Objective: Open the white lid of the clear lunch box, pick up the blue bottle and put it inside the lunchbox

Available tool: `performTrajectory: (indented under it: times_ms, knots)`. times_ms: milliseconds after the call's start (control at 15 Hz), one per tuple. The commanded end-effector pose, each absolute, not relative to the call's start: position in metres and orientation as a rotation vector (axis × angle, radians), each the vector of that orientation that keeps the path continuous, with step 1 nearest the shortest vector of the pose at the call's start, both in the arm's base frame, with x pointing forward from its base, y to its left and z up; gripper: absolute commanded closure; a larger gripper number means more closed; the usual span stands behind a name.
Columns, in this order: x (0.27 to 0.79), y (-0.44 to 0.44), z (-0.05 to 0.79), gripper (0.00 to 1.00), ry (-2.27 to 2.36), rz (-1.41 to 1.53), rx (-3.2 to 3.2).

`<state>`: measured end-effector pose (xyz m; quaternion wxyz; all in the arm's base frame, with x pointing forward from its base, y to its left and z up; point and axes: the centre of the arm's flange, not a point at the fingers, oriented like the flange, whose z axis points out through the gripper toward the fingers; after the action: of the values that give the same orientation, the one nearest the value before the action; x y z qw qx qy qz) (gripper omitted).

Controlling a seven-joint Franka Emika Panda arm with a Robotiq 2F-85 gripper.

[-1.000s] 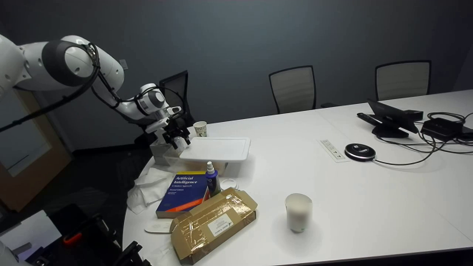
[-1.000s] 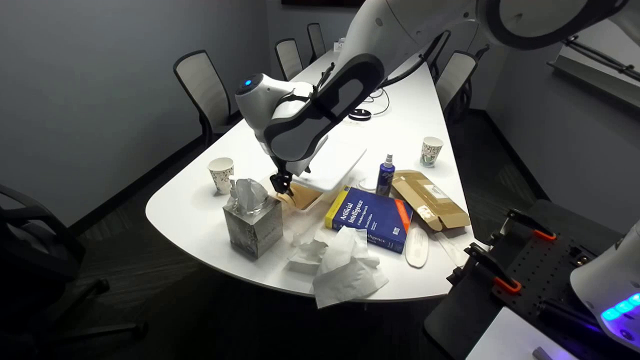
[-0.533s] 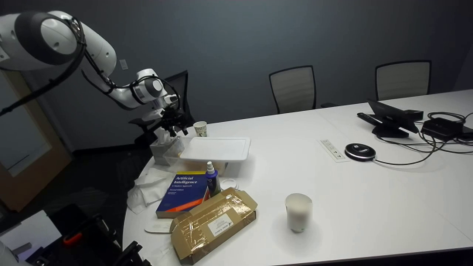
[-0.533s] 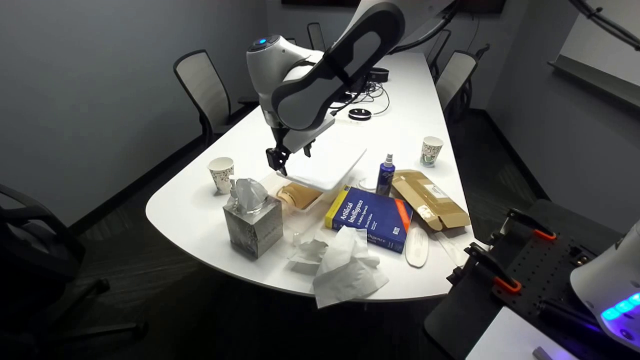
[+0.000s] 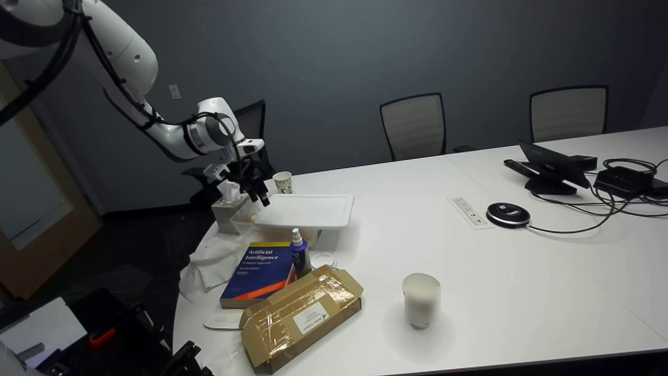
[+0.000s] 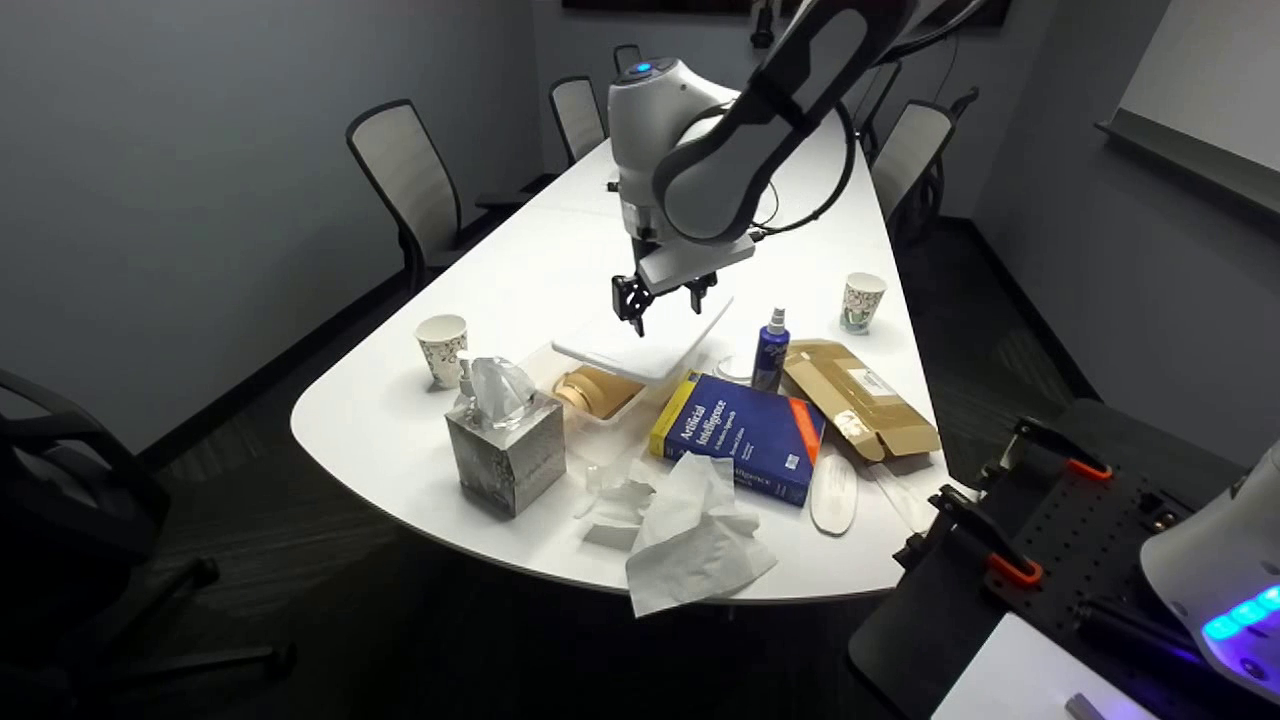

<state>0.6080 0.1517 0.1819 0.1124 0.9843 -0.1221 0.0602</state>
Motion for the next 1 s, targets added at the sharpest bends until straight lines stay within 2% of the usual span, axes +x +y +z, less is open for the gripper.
performTrajectory:
  times_ms: [0,467,933]
  knots:
    - [0.538,0.094,0.187,0.00,-0.509,0.193,2.885]
    - [0.466,0.021,0.201,0.00,-0.733,0.180,2.819]
    - [0.469,-0.013,0.198,0.00,-0.719,0.312,2.869]
